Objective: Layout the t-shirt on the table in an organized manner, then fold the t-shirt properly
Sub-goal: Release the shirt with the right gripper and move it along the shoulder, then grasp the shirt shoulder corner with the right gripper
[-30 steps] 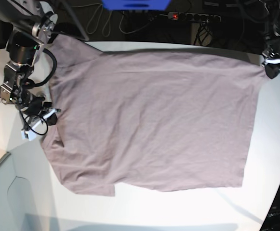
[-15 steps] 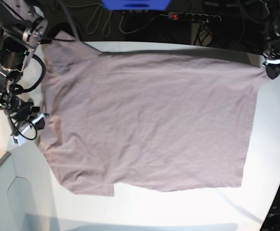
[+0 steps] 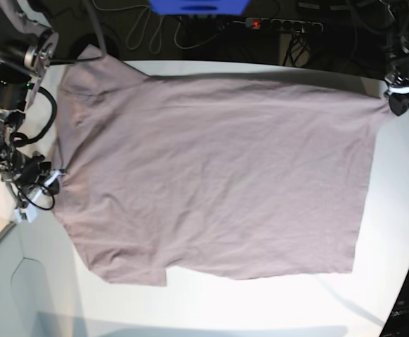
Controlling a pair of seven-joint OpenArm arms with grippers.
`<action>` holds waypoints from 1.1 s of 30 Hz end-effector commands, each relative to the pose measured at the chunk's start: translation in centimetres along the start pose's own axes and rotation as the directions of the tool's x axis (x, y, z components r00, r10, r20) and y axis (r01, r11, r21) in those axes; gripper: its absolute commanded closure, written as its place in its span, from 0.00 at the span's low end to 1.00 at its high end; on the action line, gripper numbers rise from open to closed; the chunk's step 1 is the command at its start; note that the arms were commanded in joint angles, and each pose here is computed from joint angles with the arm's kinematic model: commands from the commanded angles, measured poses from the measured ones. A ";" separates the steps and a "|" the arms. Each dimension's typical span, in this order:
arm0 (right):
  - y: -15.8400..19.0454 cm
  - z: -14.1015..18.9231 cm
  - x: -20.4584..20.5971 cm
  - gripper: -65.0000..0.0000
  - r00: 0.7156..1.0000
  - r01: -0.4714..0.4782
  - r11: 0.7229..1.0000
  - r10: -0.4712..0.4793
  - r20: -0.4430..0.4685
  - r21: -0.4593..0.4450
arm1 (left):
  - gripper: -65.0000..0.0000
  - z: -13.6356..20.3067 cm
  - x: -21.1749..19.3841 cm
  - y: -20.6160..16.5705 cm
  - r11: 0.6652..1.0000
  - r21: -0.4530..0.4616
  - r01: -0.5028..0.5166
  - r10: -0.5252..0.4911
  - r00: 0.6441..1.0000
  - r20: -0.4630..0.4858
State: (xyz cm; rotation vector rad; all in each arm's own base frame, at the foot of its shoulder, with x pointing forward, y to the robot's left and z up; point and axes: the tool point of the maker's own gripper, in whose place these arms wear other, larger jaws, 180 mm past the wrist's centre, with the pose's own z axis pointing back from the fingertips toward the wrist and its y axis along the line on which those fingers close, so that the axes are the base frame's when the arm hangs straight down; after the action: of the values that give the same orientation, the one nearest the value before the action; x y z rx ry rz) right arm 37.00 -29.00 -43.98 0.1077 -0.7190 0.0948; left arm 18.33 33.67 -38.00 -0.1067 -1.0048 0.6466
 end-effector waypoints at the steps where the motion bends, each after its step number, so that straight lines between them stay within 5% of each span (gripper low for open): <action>1: -1.3 0.8 3.5 1.00 0.996 -0.013 1.000 0.015 0.084 -0.022 | 1.00 0.2 1.5 -0.2 1.000 -0.012 0.012 -0.011 0.999 0.047; 6: -2.4 1.4 4.0 0.99 0.996 -0.022 0.999 0.026 0.087 -0.044 | 1.00 0.2 1.5 -0.2 1.000 -0.013 0.010 -0.010 0.999 0.047; 17: -3.9 2.2 3.9 0.47 0.996 -0.004 0.997 0.010 0.092 -0.071 | 1.00 0.1 1.9 -0.5 1.000 -0.019 0.014 -0.013 0.998 0.057; 21: -6.0 3.9 3.2 0.46 0.991 0.054 0.991 -0.038 0.129 -0.125 | 1.00 0.0 2.0 -0.9 1.000 -0.026 0.010 -0.009 0.998 0.062; 24: -5.8 5.6 0.8 0.46 0.997 0.024 0.985 -0.012 0.076 -0.168 | 1.00 0.0 2.0 -0.9 1.000 -0.027 0.011 -0.010 0.998 0.063; 33: 3.8 11.0 -5.5 0.46 0.994 -0.106 0.977 0.106 -0.008 -0.184 | 1.00 -0.1 1.6 -0.8 1.000 -0.025 0.005 -0.003 0.999 0.054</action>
State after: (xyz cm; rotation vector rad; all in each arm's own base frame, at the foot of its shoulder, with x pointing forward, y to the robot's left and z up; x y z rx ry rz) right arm 23.87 -26.36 -40.71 -0.0886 -0.6710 0.1199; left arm 18.88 33.39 -37.80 -0.1178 -1.0186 0.6496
